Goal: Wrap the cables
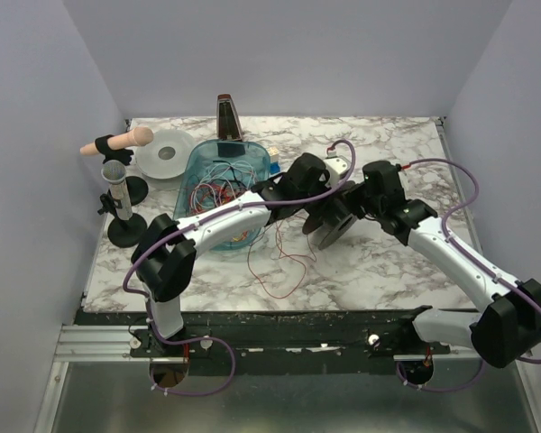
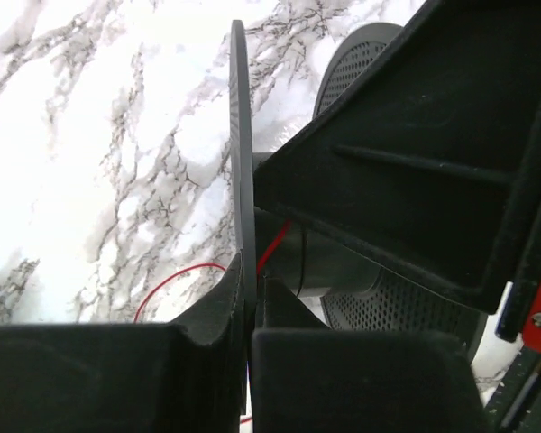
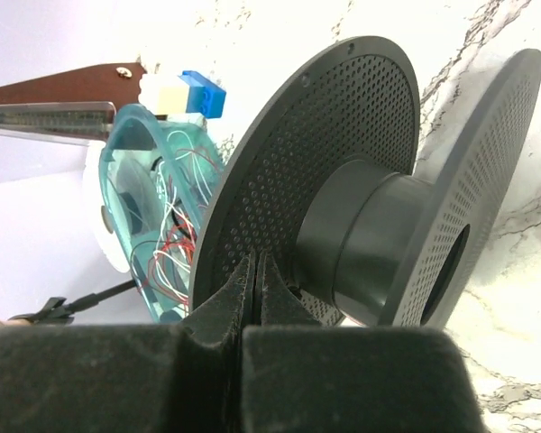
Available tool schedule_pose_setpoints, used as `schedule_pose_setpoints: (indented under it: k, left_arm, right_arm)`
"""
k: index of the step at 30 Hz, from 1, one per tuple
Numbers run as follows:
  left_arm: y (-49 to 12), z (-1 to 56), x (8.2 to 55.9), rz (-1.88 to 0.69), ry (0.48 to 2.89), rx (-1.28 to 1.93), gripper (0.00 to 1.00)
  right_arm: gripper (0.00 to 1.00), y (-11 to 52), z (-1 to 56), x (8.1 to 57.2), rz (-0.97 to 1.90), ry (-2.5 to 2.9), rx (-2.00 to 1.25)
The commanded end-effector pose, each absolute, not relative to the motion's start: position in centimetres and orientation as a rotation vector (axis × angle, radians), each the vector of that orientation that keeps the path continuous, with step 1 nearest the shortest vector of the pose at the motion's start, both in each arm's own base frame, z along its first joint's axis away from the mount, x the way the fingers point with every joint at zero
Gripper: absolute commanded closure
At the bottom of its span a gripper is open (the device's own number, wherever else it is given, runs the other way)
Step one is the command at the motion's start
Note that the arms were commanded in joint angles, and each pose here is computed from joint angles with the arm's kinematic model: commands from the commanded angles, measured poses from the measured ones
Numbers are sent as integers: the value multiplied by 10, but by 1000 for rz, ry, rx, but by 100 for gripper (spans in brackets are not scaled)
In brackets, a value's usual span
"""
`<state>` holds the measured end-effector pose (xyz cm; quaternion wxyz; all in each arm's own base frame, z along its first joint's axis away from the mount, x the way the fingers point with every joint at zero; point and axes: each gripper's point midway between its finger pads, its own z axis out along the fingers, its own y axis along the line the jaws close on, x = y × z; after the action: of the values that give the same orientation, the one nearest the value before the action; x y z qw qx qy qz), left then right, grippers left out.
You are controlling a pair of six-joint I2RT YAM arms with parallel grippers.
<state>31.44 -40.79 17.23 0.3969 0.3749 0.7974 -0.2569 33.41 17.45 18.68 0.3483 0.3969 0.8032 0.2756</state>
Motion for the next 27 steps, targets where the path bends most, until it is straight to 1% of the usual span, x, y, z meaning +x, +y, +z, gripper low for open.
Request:
schedule_pose_setpoints:
  k: [1,5,7,8,9,10,13,18,20,22,25,26,27]
  left_arm:
    - [-401,161,314,-636,2055,960,100]
    - [-403,167,313,-664,2079,920,100]
    - [-404,173,313,-671,2095,886,100]
    - [-404,179,315,-679,2095,868,100]
    - [-405,183,316,-688,2099,860,100]
    - [-406,194,319,-703,2084,847,100]
    - [-404,209,326,-705,2083,806,100]
    - [-393,203,334,-667,2109,768,100]
    - [-387,203,342,-665,2123,726,100]
    - [-380,215,354,-665,2119,674,100]
    - [-370,251,372,-650,2074,622,100]
    - [-367,269,376,-642,2040,619,100]
    - [-364,282,377,-631,2021,615,100]
  right_arm:
    - [99,166,166,323,620,2153,990]
    - [99,166,176,328,603,2149,911]
    - [99,169,187,334,594,2152,791]
    - [88,170,192,335,585,2159,742]
    - [67,172,201,337,583,2157,695]
    - [57,173,211,338,586,2150,649]
    - [46,171,236,337,586,2107,546]
    - [36,173,264,326,621,2053,351]
    - [34,181,269,317,660,2045,207]
    - [32,190,274,305,722,2007,70]
    - [30,195,288,283,808,1892,-74]
    - [26,198,293,274,840,1848,-123]
    - [24,201,296,267,863,1810,-171]
